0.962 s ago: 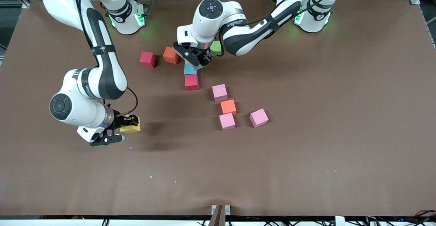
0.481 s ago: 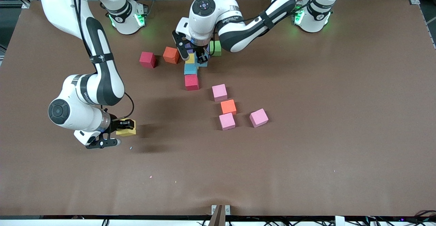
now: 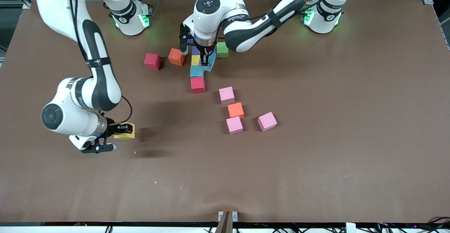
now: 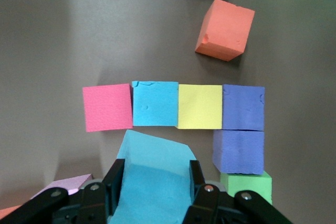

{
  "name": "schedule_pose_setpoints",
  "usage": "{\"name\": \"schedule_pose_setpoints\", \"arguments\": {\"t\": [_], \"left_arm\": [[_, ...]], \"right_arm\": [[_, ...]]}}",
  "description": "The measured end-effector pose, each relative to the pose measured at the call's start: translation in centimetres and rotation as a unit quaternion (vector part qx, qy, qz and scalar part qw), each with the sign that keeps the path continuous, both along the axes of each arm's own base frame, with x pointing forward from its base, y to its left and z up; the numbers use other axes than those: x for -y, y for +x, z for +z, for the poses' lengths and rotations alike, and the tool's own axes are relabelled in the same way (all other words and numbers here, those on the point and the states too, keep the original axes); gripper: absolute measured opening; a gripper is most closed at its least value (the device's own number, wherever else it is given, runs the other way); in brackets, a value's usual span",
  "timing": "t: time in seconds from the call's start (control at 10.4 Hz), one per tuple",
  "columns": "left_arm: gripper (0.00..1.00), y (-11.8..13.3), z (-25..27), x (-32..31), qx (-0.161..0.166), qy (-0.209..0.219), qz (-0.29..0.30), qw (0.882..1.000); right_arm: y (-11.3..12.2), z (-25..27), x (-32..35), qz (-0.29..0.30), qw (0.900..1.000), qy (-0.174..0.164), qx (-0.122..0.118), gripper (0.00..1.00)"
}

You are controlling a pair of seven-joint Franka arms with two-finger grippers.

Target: Arrange 11 blocks into digit 3

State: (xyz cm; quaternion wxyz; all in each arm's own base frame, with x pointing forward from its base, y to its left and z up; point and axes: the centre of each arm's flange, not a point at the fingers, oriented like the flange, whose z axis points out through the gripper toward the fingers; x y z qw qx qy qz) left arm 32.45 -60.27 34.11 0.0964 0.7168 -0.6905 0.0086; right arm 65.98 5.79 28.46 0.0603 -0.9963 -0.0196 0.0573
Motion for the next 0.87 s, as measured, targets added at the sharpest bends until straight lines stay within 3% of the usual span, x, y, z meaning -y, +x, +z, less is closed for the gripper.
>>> {"name": "schedule_pose_setpoints", "arguments": {"t": [0.29,0.58,0.87], "left_arm": [[0.54,-2.3,-0.9,0.3,-0.05,0.044,0.081,0.994],[0.54,-4.0,-1.2,0.6,-0.093,0.077,0.179,0.976],[0.54,-1.6,-2.0,-0.6,-0.091,0.091,0.209,0.969]], "right_arm": [[-0.3,-0.6,6.7,-0.049,0.999,0.001,-0.015,0.53],[-0.6,0.1,11.1,-0.068,0.998,0.007,-0.013,0.53],[-1.0,0.0,13.4,-0.083,0.996,0.007,-0.016,0.53]]}}
